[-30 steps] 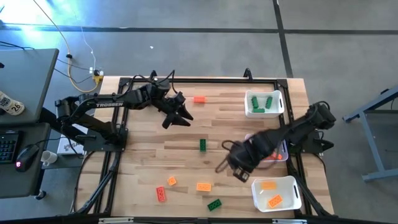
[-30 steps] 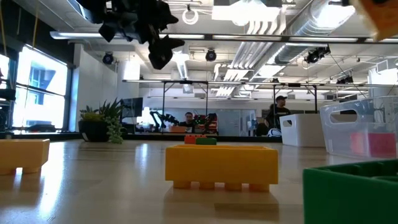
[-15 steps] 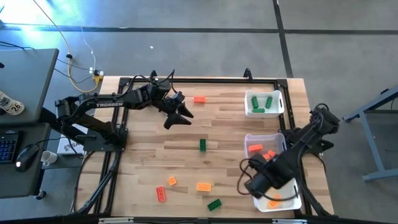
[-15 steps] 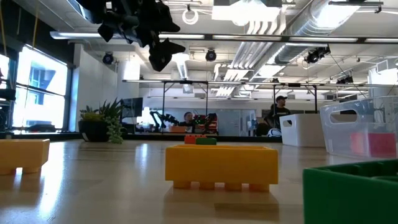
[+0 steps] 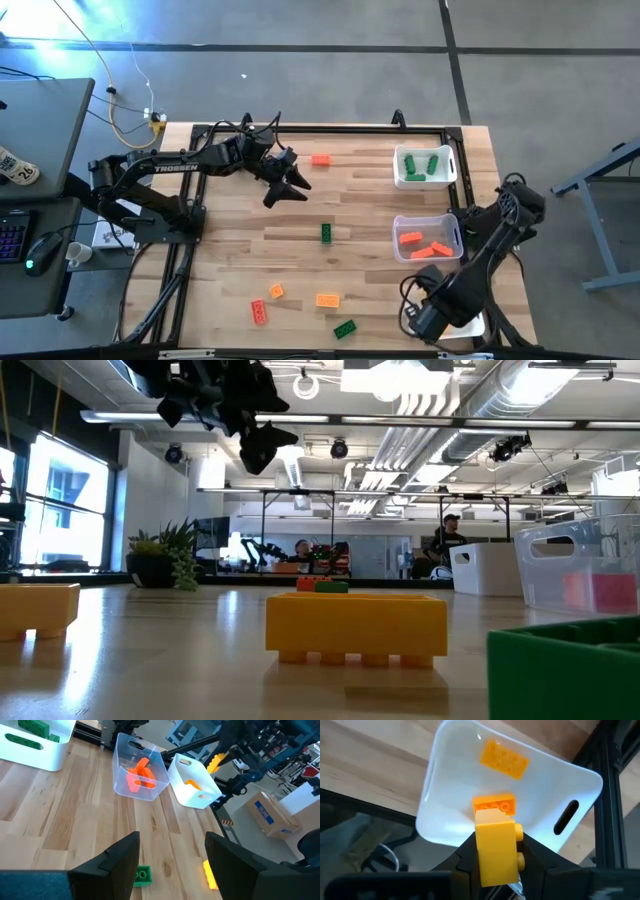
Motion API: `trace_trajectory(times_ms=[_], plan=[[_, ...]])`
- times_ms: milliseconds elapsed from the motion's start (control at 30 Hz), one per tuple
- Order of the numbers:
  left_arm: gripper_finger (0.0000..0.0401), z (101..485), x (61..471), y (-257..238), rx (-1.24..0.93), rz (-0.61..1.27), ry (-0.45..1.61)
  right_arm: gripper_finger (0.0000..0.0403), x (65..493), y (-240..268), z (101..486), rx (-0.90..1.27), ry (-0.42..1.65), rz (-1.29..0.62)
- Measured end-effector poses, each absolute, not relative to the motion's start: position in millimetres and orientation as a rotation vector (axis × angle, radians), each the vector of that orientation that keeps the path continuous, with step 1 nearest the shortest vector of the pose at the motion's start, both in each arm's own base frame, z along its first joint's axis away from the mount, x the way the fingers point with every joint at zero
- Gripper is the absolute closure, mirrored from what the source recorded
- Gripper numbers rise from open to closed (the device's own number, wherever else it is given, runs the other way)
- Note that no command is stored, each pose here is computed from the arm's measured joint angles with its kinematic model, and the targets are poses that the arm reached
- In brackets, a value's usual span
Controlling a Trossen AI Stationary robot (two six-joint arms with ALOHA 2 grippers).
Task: Sort & place blocks by color
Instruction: Put the yellow game piece into the bottom white bin, then put the orange game piece into the transparent bin
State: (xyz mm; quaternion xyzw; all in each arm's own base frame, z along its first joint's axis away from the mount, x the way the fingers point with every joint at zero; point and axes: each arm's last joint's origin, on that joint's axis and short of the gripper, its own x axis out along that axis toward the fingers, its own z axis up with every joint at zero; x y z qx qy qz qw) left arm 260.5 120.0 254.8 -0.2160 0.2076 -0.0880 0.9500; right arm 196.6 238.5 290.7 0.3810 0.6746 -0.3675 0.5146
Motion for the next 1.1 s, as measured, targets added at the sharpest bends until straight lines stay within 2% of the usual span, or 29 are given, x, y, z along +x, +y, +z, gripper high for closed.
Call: trace_trajectory(times_ms=[200, 367, 567, 833, 1100], plan=[[0.0188, 254.5, 260.3, 120.0, -0.442, -0.178, 0.425, 0.0308, 200.3, 242.2, 282.7, 0.925, 1.624, -0.940], [0.0188, 254.3, 260.4, 120.3, -0.439, -0.162, 0.427, 0.0257, 200.7, 241.9, 282.5, 0.960, 1.605, -0.986], [0.0188, 247.0, 257.6, 123.2, -0.438, 0.007, 0.500, 0.0209, 204.6, 238.4, 282.0, 0.944, 1.491, -0.991], [0.0188, 244.1, 248.1, 120.3, -0.382, 0.079, 0.727, 0.0204, 223.9, 214.2, 282.3, 0.855, 1.209, -1.035], [0.0188, 252.3, 244.0, 118.9, -0.335, 0.120, 0.836, 0.0203, 253.9, 177.2, 283.4, 0.691, 1.114, -0.998]])
